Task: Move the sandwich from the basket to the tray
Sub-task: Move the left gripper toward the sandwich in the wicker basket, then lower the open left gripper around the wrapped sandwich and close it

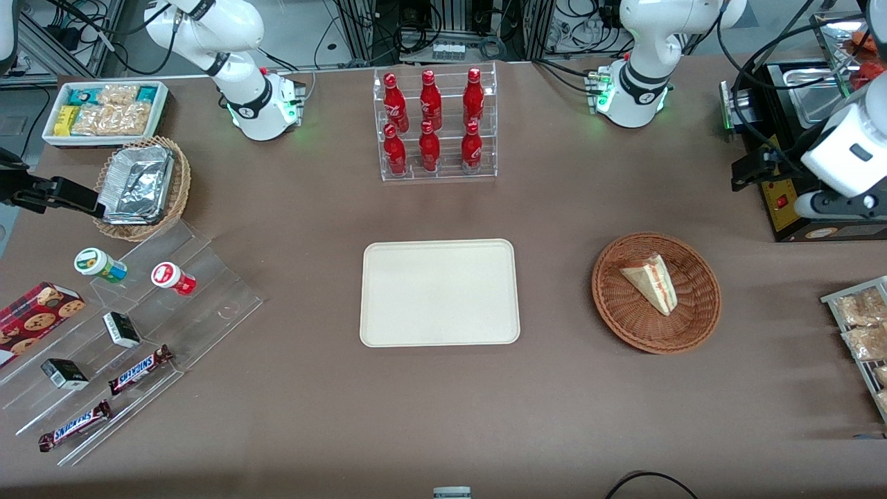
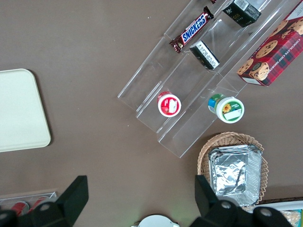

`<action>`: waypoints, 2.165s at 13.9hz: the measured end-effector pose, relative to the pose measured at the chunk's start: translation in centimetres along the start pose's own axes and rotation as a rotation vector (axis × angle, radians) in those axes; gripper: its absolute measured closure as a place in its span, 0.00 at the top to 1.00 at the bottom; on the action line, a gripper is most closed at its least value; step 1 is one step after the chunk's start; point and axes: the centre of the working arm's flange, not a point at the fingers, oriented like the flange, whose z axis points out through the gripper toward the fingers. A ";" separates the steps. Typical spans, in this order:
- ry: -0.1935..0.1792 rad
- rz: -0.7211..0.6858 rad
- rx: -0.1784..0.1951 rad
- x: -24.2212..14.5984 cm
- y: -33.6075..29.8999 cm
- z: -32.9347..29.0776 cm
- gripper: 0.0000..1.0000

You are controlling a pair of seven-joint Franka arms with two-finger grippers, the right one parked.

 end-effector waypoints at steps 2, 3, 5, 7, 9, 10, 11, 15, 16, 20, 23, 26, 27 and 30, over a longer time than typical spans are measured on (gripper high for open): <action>-0.013 -0.008 0.001 1.6 0.0 2.2 1.00; -0.009 -0.029 0.002 2.5 0.0 3.8 1.00; 0.017 -0.120 0.002 4.1 -0.1 8.0 1.00; 0.043 -0.238 -0.003 4.9 0.0 11.8 1.00; 0.077 -0.365 -0.013 5.4 0.2 15.2 1.00; 0.101 -0.437 -0.022 5.5 0.3 16.8 1.00; 0.124 -0.500 -0.032 5.6 0.7 18.5 1.00; 0.220 -0.617 -0.080 5.0 2.5 25.3 1.00; 0.226 -0.621 -0.084 4.7 2.5 26.6 1.00; 0.241 -0.619 -0.093 4.6 3.0 29.5 1.00; 0.260 -0.625 -0.105 4.7 3.1 32.0 1.00; 0.251 -0.639 -0.107 4.5 3.1 34.8 1.00; 0.246 -0.641 -0.106 4.5 3.1 35.3 1.00; 0.239 -0.643 -0.104 4.4 3.1 35.7 0.98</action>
